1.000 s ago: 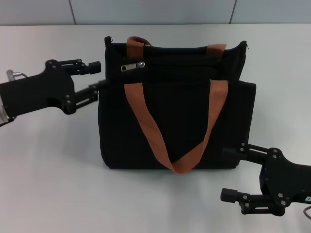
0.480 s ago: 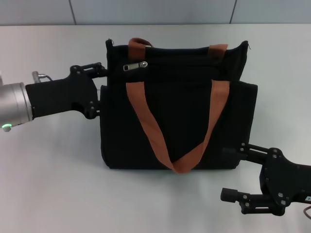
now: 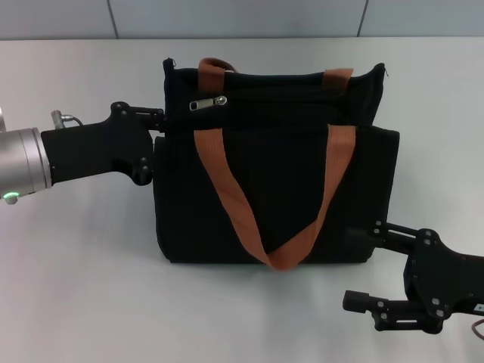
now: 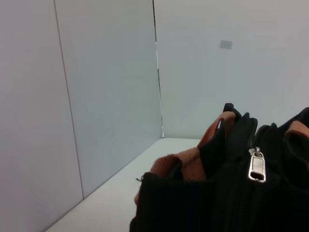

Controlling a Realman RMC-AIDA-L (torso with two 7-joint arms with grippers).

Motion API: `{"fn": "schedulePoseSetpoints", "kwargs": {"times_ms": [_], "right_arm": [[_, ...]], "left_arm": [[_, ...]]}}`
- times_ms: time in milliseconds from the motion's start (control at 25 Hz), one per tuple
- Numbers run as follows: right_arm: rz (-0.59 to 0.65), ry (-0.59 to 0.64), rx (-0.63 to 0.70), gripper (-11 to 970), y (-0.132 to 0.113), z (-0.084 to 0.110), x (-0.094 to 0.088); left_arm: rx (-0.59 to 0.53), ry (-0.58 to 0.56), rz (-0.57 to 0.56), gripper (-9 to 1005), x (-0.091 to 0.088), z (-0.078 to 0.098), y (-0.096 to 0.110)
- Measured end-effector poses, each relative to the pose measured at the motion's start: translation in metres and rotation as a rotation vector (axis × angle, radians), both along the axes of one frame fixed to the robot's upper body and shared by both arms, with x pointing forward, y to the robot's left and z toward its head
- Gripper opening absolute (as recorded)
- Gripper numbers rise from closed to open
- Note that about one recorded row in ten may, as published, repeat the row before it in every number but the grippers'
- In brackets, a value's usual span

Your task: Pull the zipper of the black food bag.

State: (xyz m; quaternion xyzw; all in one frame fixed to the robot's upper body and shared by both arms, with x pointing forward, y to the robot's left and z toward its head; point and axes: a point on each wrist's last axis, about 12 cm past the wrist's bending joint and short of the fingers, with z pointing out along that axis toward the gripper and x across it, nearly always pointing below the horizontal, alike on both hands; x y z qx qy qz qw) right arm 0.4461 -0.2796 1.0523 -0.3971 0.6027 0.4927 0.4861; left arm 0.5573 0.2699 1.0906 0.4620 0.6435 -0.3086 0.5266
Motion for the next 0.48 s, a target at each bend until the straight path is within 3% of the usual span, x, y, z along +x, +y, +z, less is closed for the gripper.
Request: {"fn": "schedulePoseSetpoints", "kwargs": {"times_ms": [280,480], "right_arm": [[-0.006,-0.004,0.008,831,-0.001,0.001,0.0],[-0.008,-0.003,0.008,831,-0.001,0.001,0.0]], "left_arm": [[-0.031,-0.002,0.007,188,0.0,0.009,0.011],[-0.101,-0.003,-0.037,93,-0.005,0.024,0.023]]}}
